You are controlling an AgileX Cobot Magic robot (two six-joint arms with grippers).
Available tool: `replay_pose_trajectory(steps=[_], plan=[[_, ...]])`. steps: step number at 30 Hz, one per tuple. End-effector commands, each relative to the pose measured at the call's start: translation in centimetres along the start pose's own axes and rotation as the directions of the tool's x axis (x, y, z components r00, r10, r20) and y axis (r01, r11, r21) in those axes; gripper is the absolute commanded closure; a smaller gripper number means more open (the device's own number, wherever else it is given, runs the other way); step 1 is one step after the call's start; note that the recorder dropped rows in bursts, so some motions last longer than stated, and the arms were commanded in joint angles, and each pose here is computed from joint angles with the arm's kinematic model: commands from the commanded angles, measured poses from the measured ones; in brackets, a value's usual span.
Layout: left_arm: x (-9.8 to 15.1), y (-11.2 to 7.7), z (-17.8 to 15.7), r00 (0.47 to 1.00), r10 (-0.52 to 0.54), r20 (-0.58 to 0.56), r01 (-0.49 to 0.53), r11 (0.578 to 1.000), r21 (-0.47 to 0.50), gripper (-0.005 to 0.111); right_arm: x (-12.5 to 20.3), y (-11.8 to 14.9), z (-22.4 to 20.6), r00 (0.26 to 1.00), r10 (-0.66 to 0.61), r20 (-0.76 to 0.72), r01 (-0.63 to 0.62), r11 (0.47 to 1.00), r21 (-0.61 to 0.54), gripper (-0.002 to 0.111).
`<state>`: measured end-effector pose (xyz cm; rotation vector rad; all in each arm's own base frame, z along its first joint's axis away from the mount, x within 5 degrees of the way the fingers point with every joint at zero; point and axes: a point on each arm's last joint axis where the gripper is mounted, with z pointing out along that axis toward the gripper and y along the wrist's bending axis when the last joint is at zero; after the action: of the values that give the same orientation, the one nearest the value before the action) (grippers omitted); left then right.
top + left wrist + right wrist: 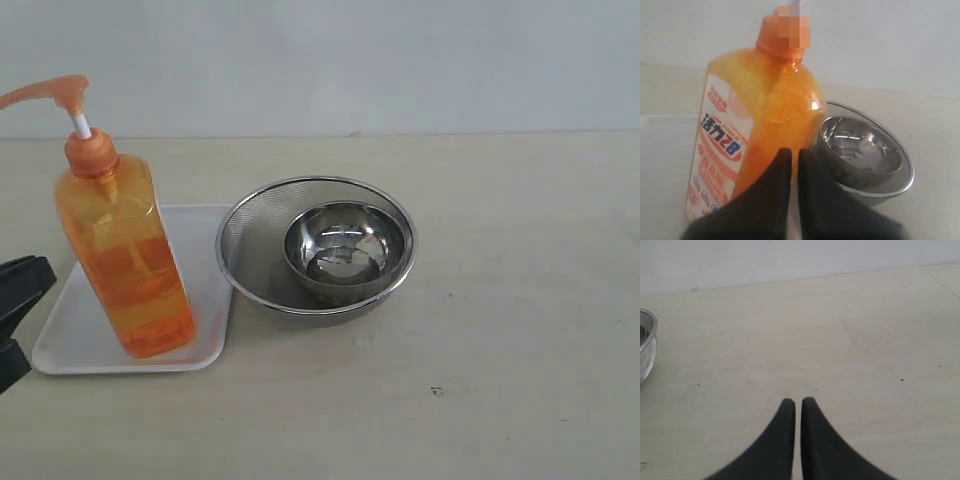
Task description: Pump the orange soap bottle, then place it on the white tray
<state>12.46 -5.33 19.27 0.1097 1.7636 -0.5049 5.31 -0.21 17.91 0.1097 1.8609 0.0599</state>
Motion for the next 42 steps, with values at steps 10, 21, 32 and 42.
replay_pose_trajectory(steps=[10,21,32,42], plan=[[2.4,-0.2,2.9,0.996,-0.068,-0.064,0.07,0.997,0.028,0.102,-0.1,0.0,0.0,1.0,-0.006,0.014,0.006,1.0,0.003,0.108],[4.7,-1.0,4.2,0.99,-0.03,-0.141,0.042,0.996,0.081,0.101,-0.1,0.0,0.0,1.0,-0.006,0.013,0.006,1.0,0.003,0.108],[4.3,-0.7,4.2,0.993,-0.061,-0.096,0.066,0.997,0.048,-0.003,-0.1,0.0,0.0,1.0,-0.006,0.013,0.006,1.0,0.003,0.108],[2.6,-1.2,6.5,0.999,0.0,-0.033,0.001,1.0,0.032,-0.003,-0.1,0.0,0.0,1.0,-0.006,0.013,0.006,1.0,0.003,0.108]])
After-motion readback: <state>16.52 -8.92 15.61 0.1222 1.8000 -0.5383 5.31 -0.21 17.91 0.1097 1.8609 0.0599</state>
